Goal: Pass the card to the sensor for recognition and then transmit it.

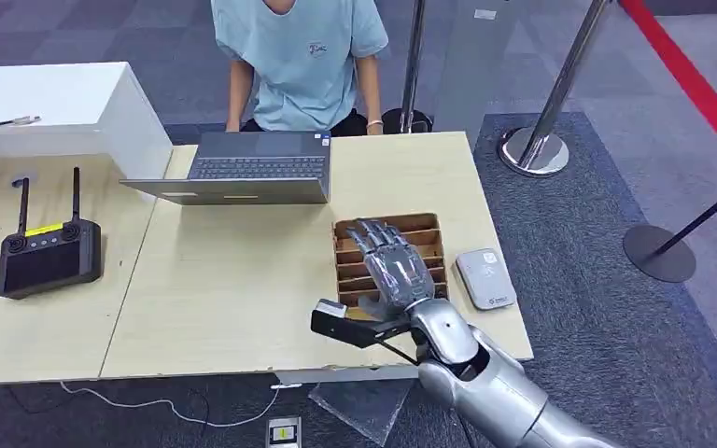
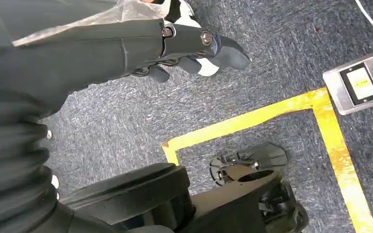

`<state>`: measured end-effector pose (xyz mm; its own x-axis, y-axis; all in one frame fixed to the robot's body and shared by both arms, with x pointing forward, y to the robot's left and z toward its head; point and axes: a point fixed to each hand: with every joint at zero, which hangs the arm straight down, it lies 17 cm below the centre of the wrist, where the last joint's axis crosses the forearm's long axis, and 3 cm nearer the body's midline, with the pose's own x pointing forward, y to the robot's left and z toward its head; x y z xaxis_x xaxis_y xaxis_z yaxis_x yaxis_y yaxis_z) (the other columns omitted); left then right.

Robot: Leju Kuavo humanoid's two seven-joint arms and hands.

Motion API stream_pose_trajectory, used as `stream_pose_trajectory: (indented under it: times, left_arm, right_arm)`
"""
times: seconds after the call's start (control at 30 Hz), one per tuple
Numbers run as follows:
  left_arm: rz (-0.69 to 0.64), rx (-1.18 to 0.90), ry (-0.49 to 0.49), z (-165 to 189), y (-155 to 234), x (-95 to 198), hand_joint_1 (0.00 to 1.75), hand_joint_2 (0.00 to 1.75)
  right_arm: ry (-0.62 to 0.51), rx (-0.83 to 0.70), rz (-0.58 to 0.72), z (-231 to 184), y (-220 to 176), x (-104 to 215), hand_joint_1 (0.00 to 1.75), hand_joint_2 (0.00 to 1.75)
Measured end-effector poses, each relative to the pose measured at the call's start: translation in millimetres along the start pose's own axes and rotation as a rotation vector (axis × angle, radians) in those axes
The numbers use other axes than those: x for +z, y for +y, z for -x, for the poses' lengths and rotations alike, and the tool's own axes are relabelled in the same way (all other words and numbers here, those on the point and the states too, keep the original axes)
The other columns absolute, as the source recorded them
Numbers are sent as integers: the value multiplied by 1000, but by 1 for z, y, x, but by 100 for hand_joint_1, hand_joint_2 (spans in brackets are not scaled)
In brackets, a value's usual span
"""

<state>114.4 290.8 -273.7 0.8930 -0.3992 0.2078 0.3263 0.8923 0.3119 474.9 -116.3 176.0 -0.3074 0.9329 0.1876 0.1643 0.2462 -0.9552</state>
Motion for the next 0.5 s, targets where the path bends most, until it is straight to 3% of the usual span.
stream_pose_trajectory:
  times: [0.27,0.37,0.5]
  left_arm:
    - [0,0,0,0,0,0,0,175]
    - [0,0,0,0,0,0,0,175]
    - [-2,0,0,0,0,0,0,175]
  right_arm:
    - [5,-3,-10,1,4,2,0,175]
    - [5,-6,-18,3,6,4,9,175]
    - [0,-11,-30,7,10,7,2,175]
